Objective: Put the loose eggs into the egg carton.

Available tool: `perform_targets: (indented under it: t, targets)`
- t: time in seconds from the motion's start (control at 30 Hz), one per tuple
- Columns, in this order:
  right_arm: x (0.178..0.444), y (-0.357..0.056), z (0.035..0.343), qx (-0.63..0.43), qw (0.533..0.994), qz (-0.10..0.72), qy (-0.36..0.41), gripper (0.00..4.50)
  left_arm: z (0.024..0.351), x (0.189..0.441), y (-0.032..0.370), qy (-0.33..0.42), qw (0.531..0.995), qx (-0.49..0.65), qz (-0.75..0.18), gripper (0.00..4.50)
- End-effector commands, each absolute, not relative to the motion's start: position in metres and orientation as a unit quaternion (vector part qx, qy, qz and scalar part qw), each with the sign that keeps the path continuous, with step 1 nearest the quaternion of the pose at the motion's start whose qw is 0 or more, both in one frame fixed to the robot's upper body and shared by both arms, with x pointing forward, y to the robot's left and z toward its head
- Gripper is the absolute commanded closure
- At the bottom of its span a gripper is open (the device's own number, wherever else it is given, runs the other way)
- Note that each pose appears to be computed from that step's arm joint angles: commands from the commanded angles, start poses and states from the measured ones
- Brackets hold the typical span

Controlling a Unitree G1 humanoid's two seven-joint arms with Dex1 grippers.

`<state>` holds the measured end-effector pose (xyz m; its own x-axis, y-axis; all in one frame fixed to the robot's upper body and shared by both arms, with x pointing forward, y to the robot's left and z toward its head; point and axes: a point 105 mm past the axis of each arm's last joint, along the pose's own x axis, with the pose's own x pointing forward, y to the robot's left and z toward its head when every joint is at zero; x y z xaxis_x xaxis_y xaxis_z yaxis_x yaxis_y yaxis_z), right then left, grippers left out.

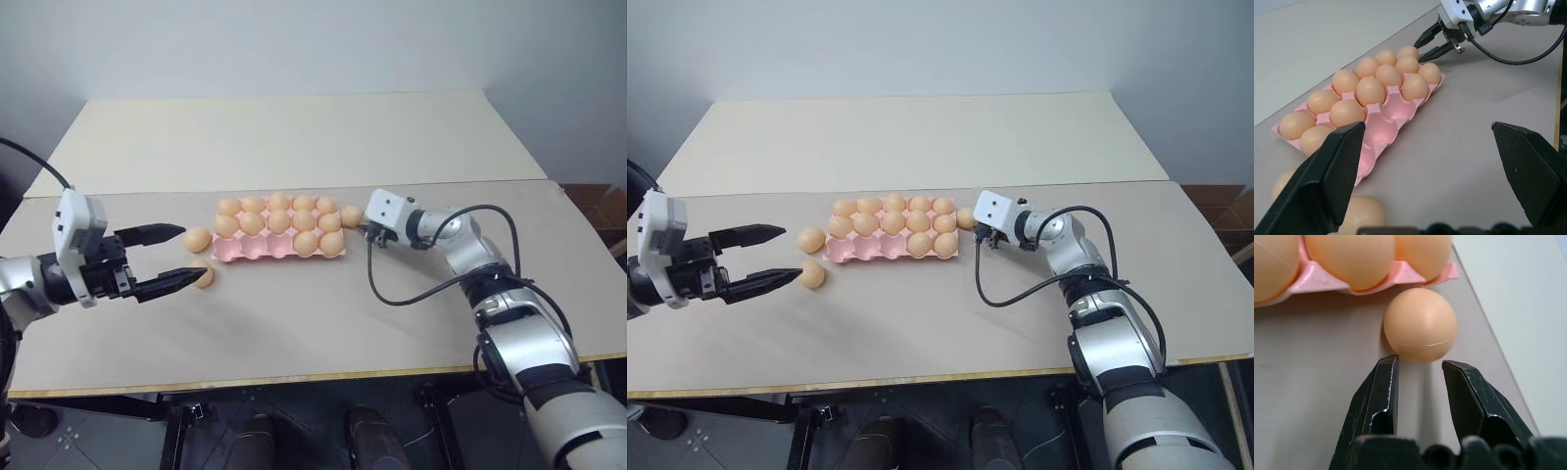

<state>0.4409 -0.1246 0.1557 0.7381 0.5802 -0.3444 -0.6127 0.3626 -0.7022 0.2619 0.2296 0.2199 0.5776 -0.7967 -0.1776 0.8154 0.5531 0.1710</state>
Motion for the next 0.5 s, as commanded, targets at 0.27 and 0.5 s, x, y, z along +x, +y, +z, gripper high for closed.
perform_targets:
  t: [0.27, 0.5]
  targets:
    - [0.434, -0.133, 0.170, -0.439, 0.820, 0.367, 0.000, 2.78, 0.228, 0.262, 0.228, 0.023, 0.876, 0.139, -0.462, 0.00]
    - [0.426, -0.135, 0.173, -0.441, 0.807, 0.393, 0.011, 1.58, 0.229, 0.261, 0.228, 0.025, 0.876, 0.137, -0.461, 0.00]
